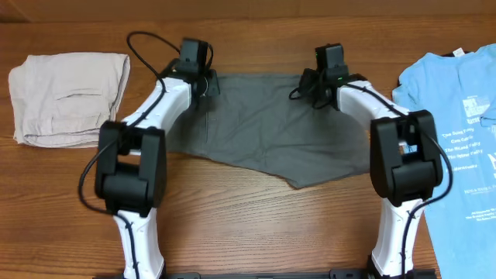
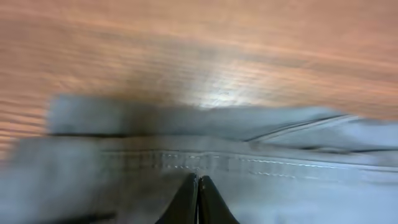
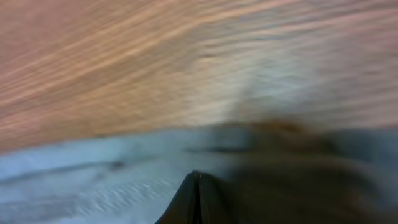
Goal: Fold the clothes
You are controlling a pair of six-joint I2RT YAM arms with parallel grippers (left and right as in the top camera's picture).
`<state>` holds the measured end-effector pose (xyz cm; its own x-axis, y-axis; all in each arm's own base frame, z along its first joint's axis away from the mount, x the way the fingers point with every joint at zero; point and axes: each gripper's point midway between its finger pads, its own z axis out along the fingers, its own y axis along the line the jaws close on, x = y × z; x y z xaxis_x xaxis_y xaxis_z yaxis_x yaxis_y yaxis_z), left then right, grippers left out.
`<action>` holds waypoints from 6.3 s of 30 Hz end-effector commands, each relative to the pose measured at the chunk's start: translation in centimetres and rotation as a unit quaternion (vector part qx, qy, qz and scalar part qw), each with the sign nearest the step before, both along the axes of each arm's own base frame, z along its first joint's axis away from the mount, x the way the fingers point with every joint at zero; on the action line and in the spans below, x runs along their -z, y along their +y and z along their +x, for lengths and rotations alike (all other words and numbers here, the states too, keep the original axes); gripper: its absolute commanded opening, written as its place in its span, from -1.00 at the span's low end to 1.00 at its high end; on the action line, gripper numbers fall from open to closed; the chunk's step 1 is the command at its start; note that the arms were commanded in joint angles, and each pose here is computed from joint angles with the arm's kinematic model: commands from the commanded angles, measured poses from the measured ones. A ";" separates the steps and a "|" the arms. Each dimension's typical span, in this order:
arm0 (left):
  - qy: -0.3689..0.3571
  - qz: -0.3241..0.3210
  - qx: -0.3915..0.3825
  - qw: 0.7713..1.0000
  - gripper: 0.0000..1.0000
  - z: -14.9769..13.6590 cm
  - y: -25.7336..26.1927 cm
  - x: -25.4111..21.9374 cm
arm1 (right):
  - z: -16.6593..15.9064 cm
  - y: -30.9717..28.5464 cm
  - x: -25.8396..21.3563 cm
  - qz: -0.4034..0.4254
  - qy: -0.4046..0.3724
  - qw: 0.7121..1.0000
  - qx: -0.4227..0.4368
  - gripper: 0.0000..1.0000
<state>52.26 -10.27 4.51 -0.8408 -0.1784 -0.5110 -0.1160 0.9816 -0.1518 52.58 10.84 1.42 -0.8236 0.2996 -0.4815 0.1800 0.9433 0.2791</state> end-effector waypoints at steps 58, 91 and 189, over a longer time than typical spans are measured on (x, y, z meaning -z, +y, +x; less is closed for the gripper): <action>0.205 -0.005 0.151 0.967 -0.92 -15.7 -12.2 0.5 | -23.9 -5.0 -0.6 0.035 0.329 0.943 0.034 -0.92; 0.171 -0.035 0.109 0.979 -0.73 -13.7 -9.2 -8.1 | -25.8 -14.8 2.1 0.038 0.335 0.919 0.202 -0.69; 0.256 0.013 0.036 0.966 0.71 -12.2 4.2 4.0 | -25.9 -14.7 3.0 0.040 0.326 0.923 0.202 -0.35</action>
